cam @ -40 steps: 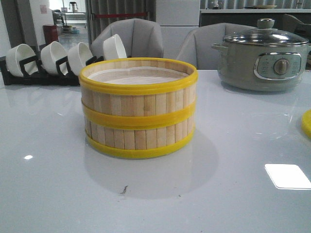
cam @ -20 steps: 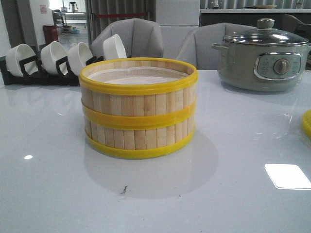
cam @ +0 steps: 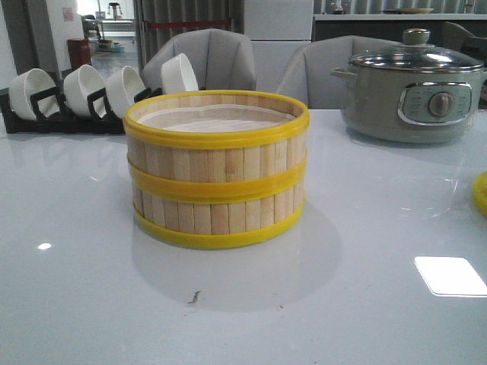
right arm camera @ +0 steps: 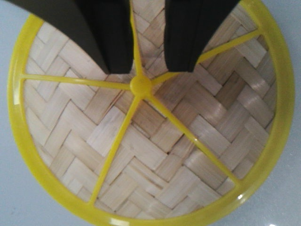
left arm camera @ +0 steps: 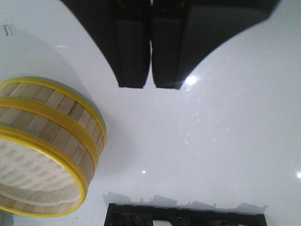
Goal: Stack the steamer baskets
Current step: 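Lower the right gripper onto the center hub of the woven lid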
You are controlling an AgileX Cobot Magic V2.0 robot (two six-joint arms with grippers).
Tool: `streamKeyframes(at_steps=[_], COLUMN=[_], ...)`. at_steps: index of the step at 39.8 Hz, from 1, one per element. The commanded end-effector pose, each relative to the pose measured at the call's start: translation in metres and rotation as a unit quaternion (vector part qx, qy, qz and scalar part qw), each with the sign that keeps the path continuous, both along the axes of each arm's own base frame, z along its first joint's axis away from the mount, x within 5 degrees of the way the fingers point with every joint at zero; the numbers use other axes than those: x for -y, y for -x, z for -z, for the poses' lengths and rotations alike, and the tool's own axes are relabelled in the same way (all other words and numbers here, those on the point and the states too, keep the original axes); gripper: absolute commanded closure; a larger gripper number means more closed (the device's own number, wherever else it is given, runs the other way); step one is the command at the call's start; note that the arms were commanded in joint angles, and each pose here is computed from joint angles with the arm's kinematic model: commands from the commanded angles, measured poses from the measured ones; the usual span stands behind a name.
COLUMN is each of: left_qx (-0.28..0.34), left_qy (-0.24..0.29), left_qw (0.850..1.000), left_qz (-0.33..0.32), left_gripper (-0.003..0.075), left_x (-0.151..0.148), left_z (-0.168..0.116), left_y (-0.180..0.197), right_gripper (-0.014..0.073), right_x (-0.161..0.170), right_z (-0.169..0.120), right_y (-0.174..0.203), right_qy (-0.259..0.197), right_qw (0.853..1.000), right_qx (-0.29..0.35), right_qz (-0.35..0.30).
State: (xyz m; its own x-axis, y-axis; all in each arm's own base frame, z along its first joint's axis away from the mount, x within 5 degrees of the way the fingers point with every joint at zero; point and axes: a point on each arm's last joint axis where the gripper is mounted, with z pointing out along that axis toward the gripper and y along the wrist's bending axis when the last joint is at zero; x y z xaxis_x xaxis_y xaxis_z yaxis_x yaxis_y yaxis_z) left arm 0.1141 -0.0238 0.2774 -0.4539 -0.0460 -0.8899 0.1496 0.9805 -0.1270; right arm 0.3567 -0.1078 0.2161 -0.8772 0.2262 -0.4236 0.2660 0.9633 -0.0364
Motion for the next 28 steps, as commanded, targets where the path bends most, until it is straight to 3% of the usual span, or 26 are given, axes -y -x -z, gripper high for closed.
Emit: streamKeyframes(at_steps=[1,15,28], left_qx=[0.057,0.057,0.057], left_qy=[0.013,0.012,0.012], left_qw=[0.998,0.998,0.998], left_qz=[0.001,-0.002,-0.002], left_gripper=[0.0634,0.0634,0.0634], left_x=[0.001,0.0,0.0], left_z=[-0.018,-0.018,-0.018], left_y=[-0.003,-0.003,-0.003], right_gripper=[0.0293,0.0293,0.0293], right_x=[0.004,0.006,0.01], right_z=[-0.017,-0.001,-0.03], right_y=[-0.005,-0.014,-0.024], right_qy=[0.015,0.011,0.01], right_qw=[0.999,0.999,0.999], right_qx=[0.039,0.034,0.048], right_qz=[-0.002,0.001,0.014])
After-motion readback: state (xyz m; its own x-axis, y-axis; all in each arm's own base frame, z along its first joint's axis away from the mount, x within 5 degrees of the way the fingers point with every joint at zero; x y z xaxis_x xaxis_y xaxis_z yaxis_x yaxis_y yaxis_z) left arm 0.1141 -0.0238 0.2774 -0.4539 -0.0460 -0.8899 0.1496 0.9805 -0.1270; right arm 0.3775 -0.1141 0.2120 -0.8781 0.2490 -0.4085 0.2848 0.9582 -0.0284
